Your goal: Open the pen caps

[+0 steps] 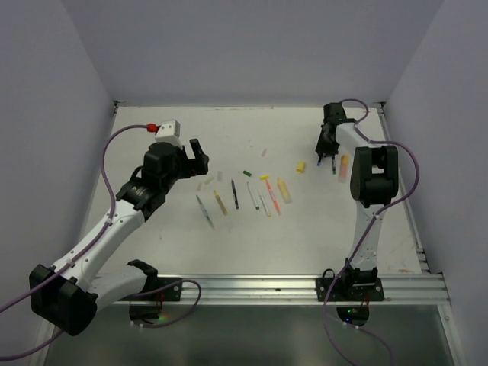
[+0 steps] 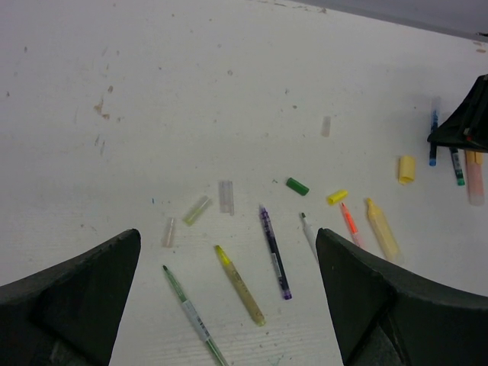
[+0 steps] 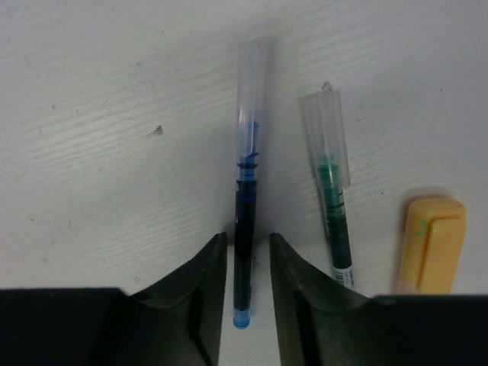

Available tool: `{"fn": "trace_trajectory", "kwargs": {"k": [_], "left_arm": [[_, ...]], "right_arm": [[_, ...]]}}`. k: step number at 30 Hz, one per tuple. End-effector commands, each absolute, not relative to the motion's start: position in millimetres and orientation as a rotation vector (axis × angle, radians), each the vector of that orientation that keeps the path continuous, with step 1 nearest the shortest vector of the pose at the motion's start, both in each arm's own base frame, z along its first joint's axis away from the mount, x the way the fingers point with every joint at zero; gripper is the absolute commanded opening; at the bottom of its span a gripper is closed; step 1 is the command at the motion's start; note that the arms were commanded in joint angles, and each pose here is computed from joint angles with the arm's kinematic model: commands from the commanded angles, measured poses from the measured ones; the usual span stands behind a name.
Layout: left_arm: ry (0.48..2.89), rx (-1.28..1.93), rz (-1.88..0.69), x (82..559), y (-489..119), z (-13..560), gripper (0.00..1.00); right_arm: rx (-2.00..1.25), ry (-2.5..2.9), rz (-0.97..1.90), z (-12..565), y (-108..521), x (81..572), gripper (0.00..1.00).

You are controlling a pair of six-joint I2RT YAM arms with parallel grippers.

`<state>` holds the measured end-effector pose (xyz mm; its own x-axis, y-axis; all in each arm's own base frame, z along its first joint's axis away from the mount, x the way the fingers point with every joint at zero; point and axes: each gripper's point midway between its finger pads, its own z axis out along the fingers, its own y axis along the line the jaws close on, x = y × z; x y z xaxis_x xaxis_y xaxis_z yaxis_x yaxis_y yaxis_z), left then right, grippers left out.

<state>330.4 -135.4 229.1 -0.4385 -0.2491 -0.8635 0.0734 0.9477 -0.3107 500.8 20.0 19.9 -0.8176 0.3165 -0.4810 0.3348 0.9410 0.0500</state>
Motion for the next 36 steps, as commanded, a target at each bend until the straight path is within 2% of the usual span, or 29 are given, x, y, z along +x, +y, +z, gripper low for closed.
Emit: {"fn": "trace_trajectory", "kwargs": {"k": [1,3,7,8,11,16,22,25,31,36], "left_arm": [[1.986,-0.14,-0.383,326.1,-133.5,229.1,1.0],[1.986,-0.137,-0.401,324.8,-136.1,229.7,1.0],[1.975,-0.128,-0.442,326.0,-142.7,234.0,1.0],[1.974,-0.124,-0.453,327.0,-145.0,235.4,1.0],[1.981,-0.101,-0.502,329.9,-155.7,237.1,1.0],[1.992,-0.04,-0.658,334.9,-186.0,248.0,1.0],[1.98,-0.005,-0.853,344.4,-220.9,262.5,1.0],[1.96,-0.013,-0.935,349.5,-233.5,270.5,0.98],[1.9,-0.029,-1.055,357.3,-251.2,285.0,0.88],[1.888,-0.011,-1.108,355.1,-268.6,284.3,0.78]], "right_arm": [[0.412,2.69,-0.089,1.5,22.5,486.2,0.27],[0.395,2.7,-0.079,3.5,24.7,485.9,0.21],[0.322,2.671,-0.016,18.9,40.9,488.3,0.02],[0.3,2.647,0.019,30.8,47.4,489.4,0.0],[0.225,2.603,0.064,50.8,69.1,487.3,0.0],[0.047,2.446,0.215,121.2,131.0,472.1,0.0],[-0.183,2.261,0.451,186.7,211.2,419.9,0.0],[-0.279,2.196,0.543,197.1,243.0,390.6,0.0],[-0.406,2.072,0.708,219.5,278.6,336.8,0.0],[-0.449,2.007,0.822,231.7,291.8,314.2,0.0]]}}
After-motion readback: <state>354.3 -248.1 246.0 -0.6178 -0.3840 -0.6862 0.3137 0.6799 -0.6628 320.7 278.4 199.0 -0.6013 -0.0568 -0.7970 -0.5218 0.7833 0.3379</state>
